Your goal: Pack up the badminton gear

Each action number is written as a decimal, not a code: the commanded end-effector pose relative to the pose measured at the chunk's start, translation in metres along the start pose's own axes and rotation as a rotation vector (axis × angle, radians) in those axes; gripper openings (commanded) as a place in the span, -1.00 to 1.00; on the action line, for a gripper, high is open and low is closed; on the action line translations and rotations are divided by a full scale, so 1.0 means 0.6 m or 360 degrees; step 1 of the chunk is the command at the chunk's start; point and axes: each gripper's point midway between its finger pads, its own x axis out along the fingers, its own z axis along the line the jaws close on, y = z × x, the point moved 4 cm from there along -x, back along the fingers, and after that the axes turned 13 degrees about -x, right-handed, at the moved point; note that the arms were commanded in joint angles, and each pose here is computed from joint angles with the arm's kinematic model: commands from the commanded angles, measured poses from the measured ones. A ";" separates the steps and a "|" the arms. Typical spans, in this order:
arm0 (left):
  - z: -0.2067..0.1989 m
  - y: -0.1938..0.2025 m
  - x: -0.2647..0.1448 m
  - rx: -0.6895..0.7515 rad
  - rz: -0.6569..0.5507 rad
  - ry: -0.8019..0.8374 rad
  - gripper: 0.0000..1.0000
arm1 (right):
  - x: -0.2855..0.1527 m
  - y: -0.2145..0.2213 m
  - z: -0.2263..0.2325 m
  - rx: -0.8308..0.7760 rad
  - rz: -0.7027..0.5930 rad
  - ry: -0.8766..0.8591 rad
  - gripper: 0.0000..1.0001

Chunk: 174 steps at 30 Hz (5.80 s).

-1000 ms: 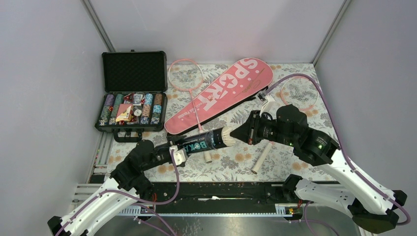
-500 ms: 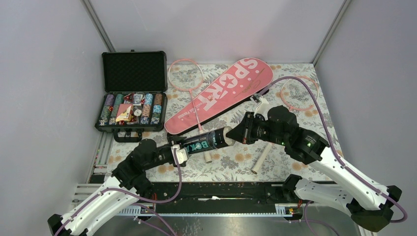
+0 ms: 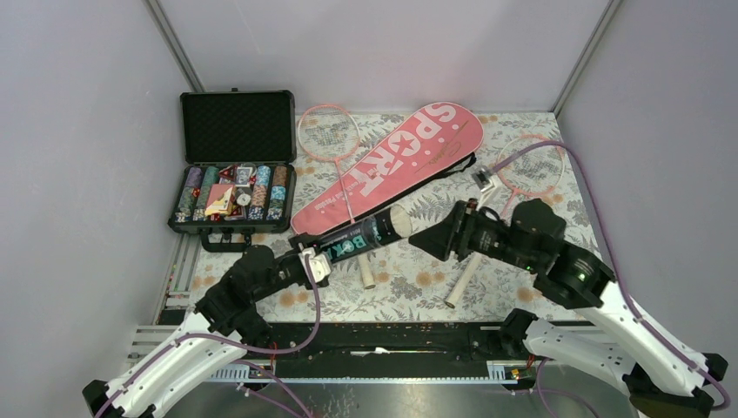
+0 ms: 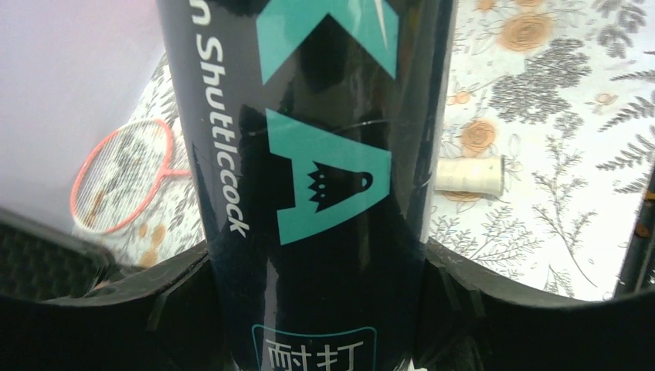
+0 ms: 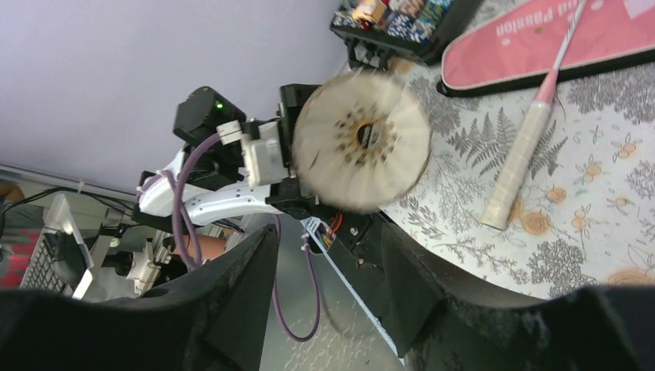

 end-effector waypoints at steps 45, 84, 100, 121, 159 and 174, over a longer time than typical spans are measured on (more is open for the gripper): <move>0.143 -0.237 -0.293 -0.0766 -0.0566 -0.1139 -0.33 | 0.492 0.257 -0.041 0.0075 0.0656 0.0270 0.35; 0.122 -0.220 -0.333 -0.0681 -0.0527 -0.1095 -0.32 | 0.569 0.400 -0.072 -0.0370 0.0743 0.0620 0.03; 0.114 -0.212 -0.305 -0.0751 -0.0476 -0.1021 -0.32 | 0.548 0.367 -0.068 -0.0497 0.0636 0.0607 -0.27; 0.097 -0.175 -0.192 -0.0669 -0.0446 -0.0782 -0.28 | 0.174 0.216 -0.117 -0.0995 0.0706 0.0655 -0.16; 0.063 -0.116 -0.129 -0.0474 -0.0518 -0.0591 -0.23 | 0.056 0.191 -0.279 -0.0194 0.1293 0.0677 0.41; -0.005 -0.099 -0.083 -0.0375 -0.0445 -0.0090 -0.21 | 0.042 0.208 -0.351 0.0220 0.1438 0.0602 0.39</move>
